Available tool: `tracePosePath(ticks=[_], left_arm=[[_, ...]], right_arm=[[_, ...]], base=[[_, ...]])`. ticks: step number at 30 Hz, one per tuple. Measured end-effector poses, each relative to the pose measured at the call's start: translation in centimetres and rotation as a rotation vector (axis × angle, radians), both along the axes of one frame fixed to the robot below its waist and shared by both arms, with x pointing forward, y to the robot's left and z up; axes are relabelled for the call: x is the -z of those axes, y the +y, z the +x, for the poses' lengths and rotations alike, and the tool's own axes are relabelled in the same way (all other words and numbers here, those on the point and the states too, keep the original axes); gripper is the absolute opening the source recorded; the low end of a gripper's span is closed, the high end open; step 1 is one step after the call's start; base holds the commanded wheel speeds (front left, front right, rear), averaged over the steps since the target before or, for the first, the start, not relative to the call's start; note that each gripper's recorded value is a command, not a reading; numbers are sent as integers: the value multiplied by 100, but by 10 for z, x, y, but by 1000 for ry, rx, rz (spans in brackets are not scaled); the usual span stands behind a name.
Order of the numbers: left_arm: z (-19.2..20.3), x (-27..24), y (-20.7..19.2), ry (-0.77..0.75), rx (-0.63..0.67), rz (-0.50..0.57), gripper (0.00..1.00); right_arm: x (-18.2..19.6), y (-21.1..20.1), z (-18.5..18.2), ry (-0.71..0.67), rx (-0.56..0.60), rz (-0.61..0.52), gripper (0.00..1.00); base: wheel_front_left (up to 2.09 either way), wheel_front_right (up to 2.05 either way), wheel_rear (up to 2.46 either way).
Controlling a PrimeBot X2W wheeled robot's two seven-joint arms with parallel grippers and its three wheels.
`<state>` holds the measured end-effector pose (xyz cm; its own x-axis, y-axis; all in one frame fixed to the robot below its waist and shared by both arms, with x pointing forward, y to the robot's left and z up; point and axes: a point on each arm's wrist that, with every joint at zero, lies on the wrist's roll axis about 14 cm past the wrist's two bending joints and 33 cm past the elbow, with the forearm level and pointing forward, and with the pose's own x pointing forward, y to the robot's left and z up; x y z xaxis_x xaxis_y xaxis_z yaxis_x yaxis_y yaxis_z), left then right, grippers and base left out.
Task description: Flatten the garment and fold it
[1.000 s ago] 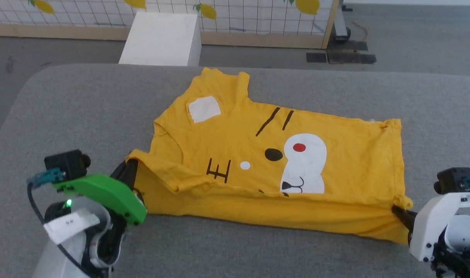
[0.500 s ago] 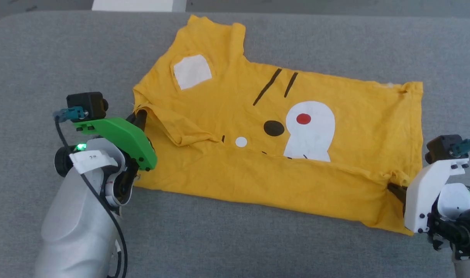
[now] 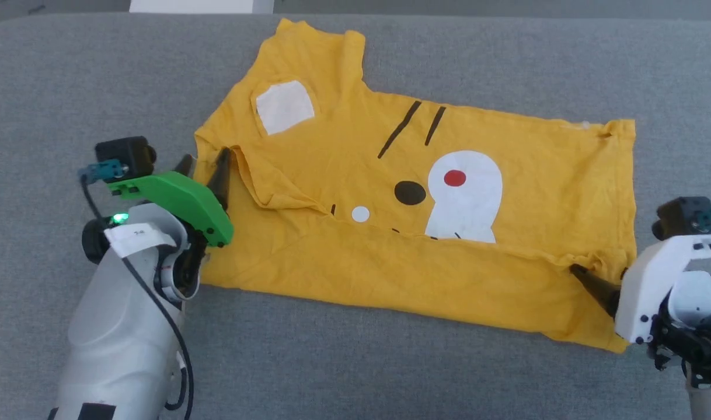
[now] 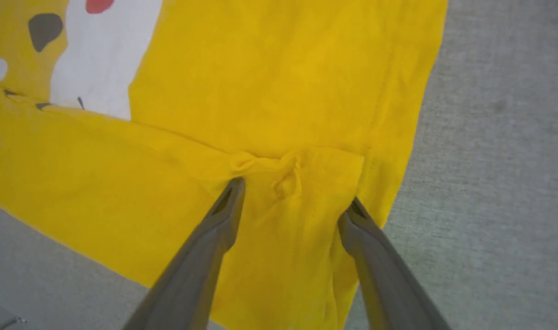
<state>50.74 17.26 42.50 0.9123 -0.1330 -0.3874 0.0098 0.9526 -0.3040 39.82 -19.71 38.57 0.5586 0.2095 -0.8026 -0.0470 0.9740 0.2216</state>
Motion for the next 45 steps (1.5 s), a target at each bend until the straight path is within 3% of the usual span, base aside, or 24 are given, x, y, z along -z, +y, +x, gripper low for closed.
tracePosePath(ticks=[6,12,18,25,26,27,28,35,45], left_arm=[[-11,-30,30,-82,-72,57,100],[-64,6,38,173,-82,105,100],[-102,31,28,431,-9,140,100],[-107,48,23,538,35,151,100],[-108,50,22,554,38,141,90],[-108,51,21,564,38,134,39],[-108,52,21,568,38,130,0],[-103,40,21,482,-11,39,0],[-97,18,29,345,-82,-7,0]], right_arm=[[-23,-12,-6,-99,95,40,100],[-41,-17,-17,-158,144,60,100],[-41,-20,-26,-143,167,61,100],[-35,-23,-25,-124,179,55,100],[-35,-24,-25,-122,181,54,100],[-34,-25,-26,-120,182,52,100],[-35,-25,-26,-120,184,51,100],[-49,-26,-21,-168,144,-21,100],[-17,-11,-45,-31,53,-151,100]], base=[[0,0,0],[0,0,0],[0,0,0],[0,0,0],[0,0,0],[0,0,0],[0,0,0],[0,0,0],[0,0,0]])
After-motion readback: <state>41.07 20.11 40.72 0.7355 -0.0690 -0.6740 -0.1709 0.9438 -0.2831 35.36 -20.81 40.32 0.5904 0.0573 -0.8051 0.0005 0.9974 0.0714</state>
